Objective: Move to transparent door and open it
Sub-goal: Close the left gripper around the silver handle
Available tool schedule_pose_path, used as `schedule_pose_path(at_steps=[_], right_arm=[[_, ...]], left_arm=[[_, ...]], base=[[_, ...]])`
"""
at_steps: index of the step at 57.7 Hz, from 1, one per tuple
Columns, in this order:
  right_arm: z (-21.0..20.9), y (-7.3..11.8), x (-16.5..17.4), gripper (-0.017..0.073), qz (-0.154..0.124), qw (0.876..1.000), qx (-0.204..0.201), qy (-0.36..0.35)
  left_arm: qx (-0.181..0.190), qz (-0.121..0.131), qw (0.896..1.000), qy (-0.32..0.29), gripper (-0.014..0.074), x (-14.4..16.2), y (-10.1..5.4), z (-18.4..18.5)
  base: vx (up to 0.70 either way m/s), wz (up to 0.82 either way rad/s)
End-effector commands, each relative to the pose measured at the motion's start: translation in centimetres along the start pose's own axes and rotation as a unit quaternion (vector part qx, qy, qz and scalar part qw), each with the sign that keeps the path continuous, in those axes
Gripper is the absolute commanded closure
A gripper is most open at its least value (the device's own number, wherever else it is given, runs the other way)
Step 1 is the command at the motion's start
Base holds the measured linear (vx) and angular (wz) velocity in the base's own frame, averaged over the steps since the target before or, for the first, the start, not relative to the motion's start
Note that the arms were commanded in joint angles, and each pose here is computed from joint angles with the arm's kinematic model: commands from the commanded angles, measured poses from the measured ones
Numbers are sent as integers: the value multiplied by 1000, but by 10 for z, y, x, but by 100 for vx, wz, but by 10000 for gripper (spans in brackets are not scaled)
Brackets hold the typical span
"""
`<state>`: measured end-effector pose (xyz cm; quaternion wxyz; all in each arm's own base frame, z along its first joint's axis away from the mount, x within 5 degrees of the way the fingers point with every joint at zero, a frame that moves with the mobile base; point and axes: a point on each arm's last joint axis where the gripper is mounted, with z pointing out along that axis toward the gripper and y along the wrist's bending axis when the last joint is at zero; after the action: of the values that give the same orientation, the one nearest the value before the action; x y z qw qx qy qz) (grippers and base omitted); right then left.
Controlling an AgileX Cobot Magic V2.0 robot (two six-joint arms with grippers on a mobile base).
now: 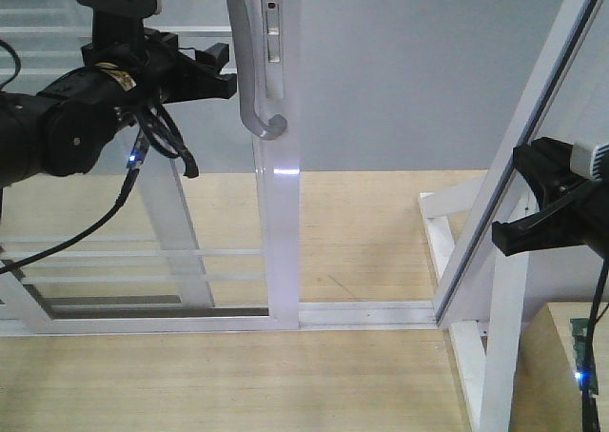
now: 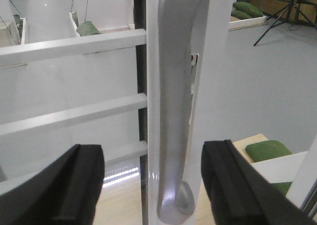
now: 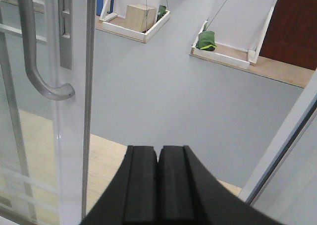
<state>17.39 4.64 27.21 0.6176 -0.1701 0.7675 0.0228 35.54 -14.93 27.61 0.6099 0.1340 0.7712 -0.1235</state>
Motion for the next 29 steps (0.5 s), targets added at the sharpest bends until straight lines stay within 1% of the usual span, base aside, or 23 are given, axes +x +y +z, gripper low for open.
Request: schedule_pose_path(at_steps=[1,11,29], right_arm=[[-3,-5,-18,547,-3,998,17,-59],[-3,-5,-18,547,-3,998,17,-59],[-3,-5,-19,547,-3,998,17,-59]], left_arm=[[1,-9,997,-79,52,-38,-3,1],[3,-9,998,-66,52,-40,-4,20],[4,-10,997,-78,63,-45,-5,49]], base=[[0,0],[0,0],[0,0]])
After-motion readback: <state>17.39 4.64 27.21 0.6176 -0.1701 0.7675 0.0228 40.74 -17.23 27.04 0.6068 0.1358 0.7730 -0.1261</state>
